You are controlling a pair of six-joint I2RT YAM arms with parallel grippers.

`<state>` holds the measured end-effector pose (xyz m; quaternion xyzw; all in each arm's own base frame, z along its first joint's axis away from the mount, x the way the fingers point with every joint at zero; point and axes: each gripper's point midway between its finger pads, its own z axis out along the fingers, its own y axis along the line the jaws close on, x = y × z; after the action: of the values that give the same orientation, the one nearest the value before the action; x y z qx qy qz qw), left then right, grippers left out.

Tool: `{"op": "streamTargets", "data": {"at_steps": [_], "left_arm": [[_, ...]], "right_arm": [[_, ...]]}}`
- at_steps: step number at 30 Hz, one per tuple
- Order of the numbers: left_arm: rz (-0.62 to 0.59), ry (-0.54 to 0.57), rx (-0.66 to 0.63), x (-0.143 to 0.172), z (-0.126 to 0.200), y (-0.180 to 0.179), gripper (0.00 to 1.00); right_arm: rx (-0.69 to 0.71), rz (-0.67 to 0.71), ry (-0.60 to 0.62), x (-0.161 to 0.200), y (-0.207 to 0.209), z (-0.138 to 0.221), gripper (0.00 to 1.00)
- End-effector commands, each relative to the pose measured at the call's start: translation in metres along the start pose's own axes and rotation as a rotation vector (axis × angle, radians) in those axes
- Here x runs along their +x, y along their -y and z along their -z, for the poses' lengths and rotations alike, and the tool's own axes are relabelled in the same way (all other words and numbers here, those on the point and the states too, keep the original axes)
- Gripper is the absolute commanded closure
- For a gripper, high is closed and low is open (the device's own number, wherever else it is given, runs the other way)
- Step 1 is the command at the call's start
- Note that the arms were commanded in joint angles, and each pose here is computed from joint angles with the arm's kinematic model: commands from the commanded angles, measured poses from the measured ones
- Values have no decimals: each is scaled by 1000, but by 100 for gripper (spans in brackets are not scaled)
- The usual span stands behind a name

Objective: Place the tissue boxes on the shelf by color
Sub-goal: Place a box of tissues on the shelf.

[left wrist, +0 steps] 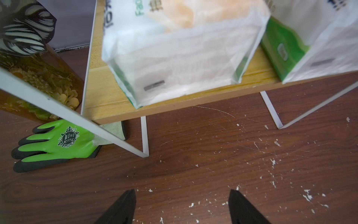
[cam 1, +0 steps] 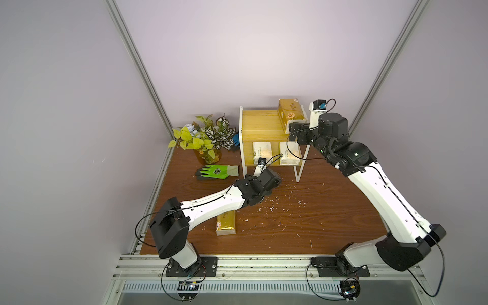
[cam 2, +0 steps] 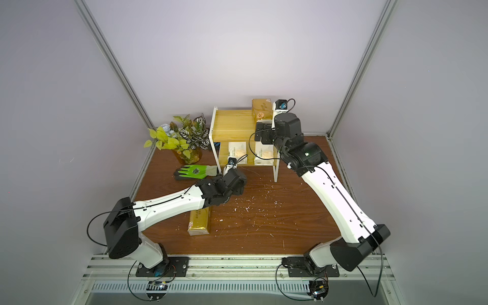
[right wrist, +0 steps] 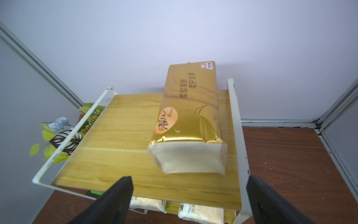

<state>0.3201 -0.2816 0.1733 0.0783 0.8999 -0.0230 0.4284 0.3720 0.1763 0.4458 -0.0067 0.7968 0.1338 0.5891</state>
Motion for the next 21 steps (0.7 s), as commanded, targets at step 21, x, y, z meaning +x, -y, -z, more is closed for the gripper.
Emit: {"op": "streamTargets", "data": {"at_steps": [21], "left_arm": [[370,-360,-168,164,72,-106,0]], "right_arm": [[9,-55,-252,130,15,18,1]]}}
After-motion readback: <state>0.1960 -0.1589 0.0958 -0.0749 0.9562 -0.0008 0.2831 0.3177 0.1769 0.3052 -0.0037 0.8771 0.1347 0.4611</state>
